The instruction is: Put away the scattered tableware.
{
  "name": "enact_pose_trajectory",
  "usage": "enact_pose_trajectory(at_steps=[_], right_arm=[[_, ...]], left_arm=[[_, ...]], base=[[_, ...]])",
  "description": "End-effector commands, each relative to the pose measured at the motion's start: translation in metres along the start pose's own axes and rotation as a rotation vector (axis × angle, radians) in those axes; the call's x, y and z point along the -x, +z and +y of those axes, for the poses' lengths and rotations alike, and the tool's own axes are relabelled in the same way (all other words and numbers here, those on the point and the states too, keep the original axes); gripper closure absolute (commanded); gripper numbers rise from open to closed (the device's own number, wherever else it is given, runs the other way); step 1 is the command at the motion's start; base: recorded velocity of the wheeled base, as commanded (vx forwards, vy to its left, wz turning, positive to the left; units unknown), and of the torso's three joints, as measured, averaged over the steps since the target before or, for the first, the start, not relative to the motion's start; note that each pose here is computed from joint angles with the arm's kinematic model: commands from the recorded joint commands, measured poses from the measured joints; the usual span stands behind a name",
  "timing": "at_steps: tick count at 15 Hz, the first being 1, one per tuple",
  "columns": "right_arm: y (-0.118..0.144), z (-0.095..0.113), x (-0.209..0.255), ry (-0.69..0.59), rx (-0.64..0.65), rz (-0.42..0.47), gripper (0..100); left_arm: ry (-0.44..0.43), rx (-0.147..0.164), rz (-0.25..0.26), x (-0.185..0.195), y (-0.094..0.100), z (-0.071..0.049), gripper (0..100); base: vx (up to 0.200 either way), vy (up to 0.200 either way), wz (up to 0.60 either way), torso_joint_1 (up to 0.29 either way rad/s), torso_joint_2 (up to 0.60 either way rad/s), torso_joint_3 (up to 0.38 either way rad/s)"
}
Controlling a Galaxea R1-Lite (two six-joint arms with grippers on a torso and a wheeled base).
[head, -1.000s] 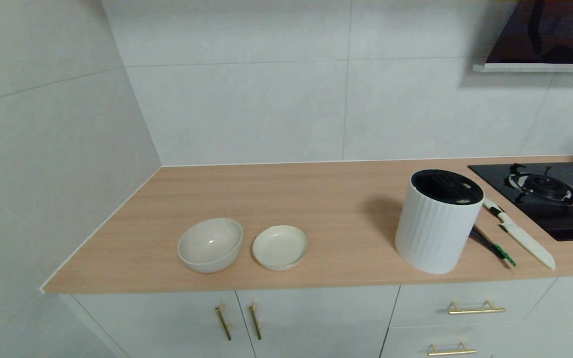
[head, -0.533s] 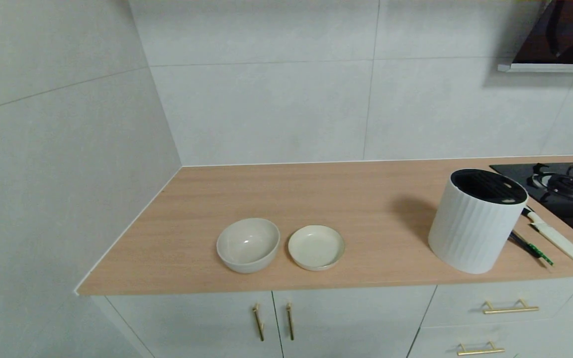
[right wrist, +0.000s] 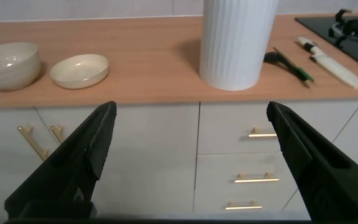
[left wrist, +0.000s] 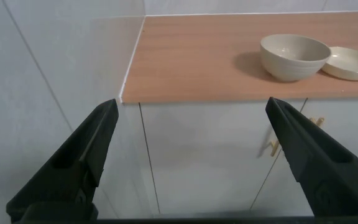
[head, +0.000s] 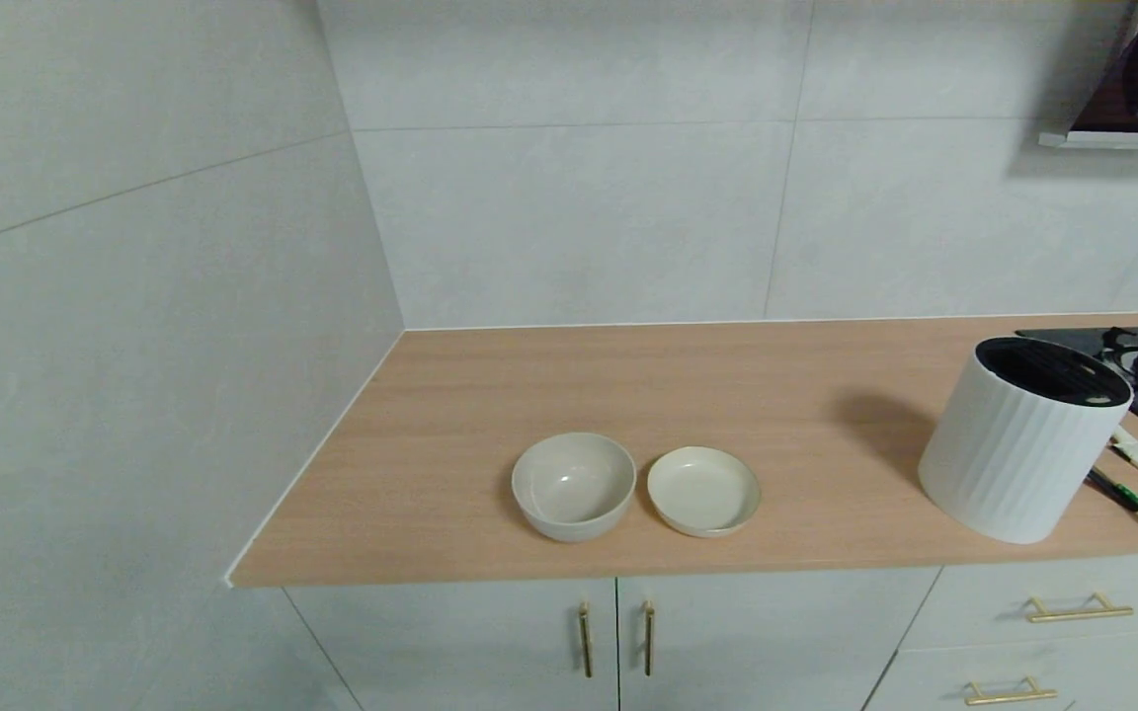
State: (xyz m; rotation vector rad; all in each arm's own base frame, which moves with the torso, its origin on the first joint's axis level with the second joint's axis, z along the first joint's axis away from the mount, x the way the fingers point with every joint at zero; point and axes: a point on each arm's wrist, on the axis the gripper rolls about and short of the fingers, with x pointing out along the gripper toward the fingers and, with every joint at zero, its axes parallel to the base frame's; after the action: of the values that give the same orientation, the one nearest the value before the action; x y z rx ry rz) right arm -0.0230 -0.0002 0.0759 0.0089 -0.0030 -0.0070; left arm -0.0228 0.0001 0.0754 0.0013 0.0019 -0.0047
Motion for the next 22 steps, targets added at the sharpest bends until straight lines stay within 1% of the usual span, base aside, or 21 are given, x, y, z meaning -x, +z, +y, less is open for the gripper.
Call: enact_pose_trajectory(at_steps=[1,13,16,22], right_arm=[[0.0,0.0,-0.0001,0.001,0.0,0.001,0],[0.0,0.0,-0.0001,0.001,-0.002,0.001,0],[0.0,-0.0001,-0.0001,-0.001,-0.002,0.001,0],[0.0,-0.0001,-0.0001,-0.001,-0.002,0.001,0]], left_arm=[[0.0,0.0,-0.002,0.0001,0.0004,0.0,0],[0.0,0.0,-0.002,0.0001,0.0004,0.0,0],[0.0,0.0,-0.002,0.0001,0.0004,0.0,0],[0.0,0.0,0.0,0.0,0.0,0.0,0]], base=[[0.0,0.0,0.0,0.0,0.0,0.0],[0.0,0.0,0.0,-0.006,0.01,0.008],[0.0,0.0,0.0,-0.173,0.38,0.199],[0.0,0.0,0.0,-0.246,0.54,0.297]])
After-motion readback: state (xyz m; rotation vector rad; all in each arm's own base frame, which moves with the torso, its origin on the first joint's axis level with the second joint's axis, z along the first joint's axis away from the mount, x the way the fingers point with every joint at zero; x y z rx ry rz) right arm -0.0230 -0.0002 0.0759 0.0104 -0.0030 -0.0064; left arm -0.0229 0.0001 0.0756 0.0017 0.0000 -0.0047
